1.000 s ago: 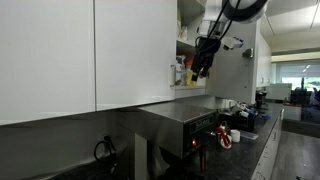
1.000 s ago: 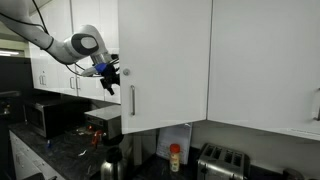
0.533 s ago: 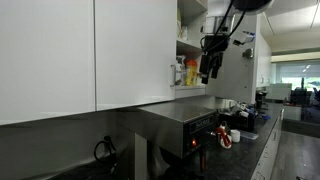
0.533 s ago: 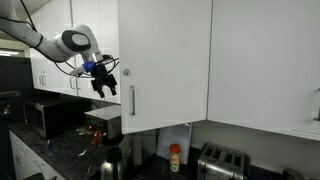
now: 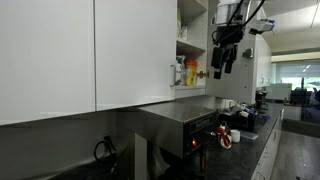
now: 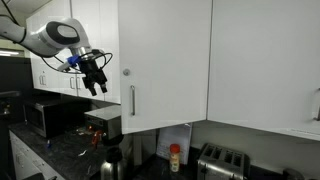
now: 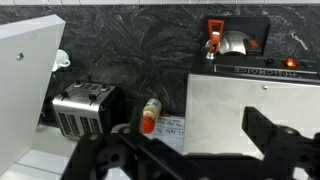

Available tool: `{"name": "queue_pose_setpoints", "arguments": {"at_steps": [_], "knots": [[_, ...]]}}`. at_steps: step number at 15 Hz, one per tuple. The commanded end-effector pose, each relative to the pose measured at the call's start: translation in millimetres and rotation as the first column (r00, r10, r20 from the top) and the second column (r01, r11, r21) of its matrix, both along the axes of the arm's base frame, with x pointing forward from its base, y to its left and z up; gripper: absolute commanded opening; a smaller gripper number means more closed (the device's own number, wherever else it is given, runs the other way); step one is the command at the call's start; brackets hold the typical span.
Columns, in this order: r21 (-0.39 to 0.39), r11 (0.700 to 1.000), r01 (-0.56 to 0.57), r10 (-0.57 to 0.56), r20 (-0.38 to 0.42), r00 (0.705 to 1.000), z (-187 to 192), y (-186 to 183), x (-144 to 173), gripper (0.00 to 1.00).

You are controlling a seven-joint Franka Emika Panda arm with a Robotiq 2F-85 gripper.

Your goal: Open the cupboard door, place the sugar in the cupboard, then close the cupboard door

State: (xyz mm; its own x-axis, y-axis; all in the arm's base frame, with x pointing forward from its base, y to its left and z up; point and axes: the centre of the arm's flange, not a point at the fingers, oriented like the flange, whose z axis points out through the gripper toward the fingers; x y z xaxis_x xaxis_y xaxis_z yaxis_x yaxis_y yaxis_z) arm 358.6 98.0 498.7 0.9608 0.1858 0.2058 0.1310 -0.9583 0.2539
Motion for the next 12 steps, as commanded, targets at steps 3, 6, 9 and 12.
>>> {"name": "queue_pose_setpoints", "arguments": {"at_steps": [3, 6, 9, 12], "knots": [[-0.013, 1.000, 0.013, -0.013, 0.011, 1.000, 7.8, -1.3, -16.8, 1.00], [-0.018, 1.000, 0.015, -0.015, 0.020, 1.000, 10.2, -2.1, -24.2, 1.00], [-0.019, 1.000, 0.016, -0.015, 0.017, 1.000, 8.8, -2.4, -24.5, 1.00], [-0.026, 1.000, 0.015, -0.015, -0.005, 1.000, 6.9, -4.8, -19.5, 1.00]]}}
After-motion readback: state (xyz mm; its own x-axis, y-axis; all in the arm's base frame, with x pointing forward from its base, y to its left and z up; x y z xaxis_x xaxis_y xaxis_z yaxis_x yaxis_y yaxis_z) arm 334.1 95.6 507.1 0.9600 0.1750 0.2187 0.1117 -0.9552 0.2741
